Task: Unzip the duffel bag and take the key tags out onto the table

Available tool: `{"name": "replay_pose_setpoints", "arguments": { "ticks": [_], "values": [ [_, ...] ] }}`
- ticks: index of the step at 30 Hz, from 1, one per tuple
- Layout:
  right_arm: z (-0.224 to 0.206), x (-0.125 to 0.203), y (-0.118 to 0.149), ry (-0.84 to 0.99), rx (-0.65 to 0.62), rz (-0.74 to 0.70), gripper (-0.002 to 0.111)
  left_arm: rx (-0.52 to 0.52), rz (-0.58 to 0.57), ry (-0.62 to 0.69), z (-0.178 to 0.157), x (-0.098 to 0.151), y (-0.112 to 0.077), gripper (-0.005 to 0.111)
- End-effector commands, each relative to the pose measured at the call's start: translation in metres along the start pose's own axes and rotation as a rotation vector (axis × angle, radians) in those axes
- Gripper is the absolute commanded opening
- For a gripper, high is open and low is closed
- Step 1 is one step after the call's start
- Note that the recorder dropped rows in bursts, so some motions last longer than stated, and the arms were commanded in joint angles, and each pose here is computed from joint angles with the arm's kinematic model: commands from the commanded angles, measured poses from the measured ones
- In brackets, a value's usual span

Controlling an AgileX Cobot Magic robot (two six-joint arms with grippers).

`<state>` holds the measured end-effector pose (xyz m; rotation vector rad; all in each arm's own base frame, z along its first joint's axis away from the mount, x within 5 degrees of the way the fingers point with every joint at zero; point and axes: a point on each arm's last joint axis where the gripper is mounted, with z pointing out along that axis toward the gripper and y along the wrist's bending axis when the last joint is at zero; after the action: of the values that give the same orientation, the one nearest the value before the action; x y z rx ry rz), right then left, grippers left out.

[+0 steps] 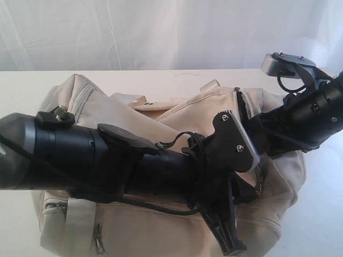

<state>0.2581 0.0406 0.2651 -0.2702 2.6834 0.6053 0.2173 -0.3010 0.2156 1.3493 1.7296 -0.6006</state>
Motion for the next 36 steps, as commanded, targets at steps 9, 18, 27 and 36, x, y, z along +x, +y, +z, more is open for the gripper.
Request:
{"name": "replay_pose_setpoints", "arguments": {
  "ticks": [9, 18, 27, 36],
  "values": [
    [-0.001, -0.002, 0.000, -0.014, 0.002, -0.010, 0.050, -0.060, 0.022, -0.106, -0.029, -0.033, 0.004, 0.000],
    [-0.001, -0.004, -0.001, -0.032, 0.012, -0.009, 0.036, -0.060, 0.002, -0.091, -0.039, -0.025, -0.001, 0.000],
    [-0.001, -0.005, -0.001, -0.042, 0.018, -0.016, 0.034, -0.009, -0.033, -0.132, -0.049, -0.028, -0.008, 0.000],
    [-0.001, -0.008, -0.003, -0.074, 0.041, -0.062, 0.000, 0.007, -0.073, -0.119, -0.049, -0.022, -0.011, 0.000]
  ]
}}
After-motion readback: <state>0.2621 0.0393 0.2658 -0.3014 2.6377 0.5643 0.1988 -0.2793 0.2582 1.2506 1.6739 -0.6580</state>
